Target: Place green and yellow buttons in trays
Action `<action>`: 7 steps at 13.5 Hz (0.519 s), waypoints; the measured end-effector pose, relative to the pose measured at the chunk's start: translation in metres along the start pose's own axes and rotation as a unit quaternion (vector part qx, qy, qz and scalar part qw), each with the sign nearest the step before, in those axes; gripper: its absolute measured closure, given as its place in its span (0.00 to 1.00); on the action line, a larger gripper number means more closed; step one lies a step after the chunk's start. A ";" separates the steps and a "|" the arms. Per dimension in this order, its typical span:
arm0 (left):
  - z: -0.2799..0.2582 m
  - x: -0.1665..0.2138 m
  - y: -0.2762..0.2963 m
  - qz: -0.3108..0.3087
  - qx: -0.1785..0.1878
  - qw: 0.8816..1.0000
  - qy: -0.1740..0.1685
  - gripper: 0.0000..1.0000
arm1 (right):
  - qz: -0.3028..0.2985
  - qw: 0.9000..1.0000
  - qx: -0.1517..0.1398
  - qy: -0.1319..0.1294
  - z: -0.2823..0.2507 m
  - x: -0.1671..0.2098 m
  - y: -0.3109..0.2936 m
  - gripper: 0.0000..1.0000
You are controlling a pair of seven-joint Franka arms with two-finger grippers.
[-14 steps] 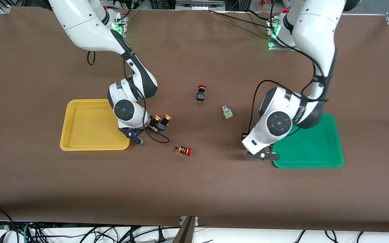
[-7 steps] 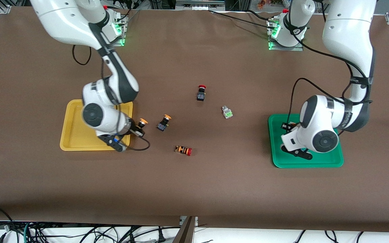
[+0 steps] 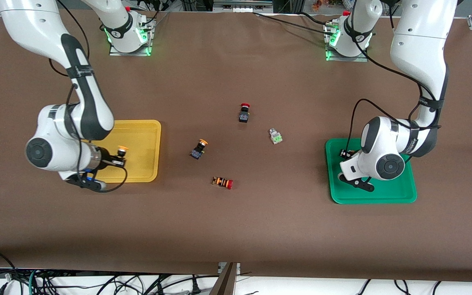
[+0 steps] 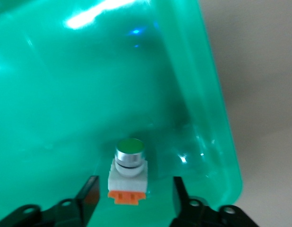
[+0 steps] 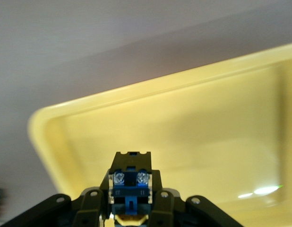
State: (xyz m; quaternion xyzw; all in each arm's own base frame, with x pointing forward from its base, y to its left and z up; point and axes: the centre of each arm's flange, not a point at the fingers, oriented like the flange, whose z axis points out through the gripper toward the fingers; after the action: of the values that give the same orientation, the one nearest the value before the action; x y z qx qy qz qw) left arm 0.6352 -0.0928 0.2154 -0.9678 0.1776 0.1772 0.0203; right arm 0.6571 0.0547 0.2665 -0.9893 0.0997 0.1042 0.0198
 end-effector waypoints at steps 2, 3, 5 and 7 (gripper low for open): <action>-0.034 -0.007 0.018 -0.016 -0.003 1.000 0.012 0.01 | -0.021 1.000 -0.010 -0.005 0.006 0.004 0.033 0.67; -0.051 -0.010 0.035 -0.031 -0.017 0.999 0.021 0.00 | -0.027 1.000 -0.014 -0.008 0.009 0.004 0.044 0.67; -0.069 -0.010 0.090 -0.091 -0.053 0.994 0.029 0.00 | -0.039 0.999 -0.018 -0.004 0.014 0.006 0.059 0.67; -0.069 -0.005 0.155 -0.164 -0.066 0.984 0.035 0.00 | -0.046 0.999 -0.021 0.002 0.021 0.007 0.070 0.67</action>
State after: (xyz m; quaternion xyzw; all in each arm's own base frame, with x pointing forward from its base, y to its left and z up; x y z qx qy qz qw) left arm 0.5997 -0.2437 0.2850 -0.9887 0.0047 0.1484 -0.0210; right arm 0.6452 -0.0137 0.2432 -0.9933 0.0520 0.1030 0.0035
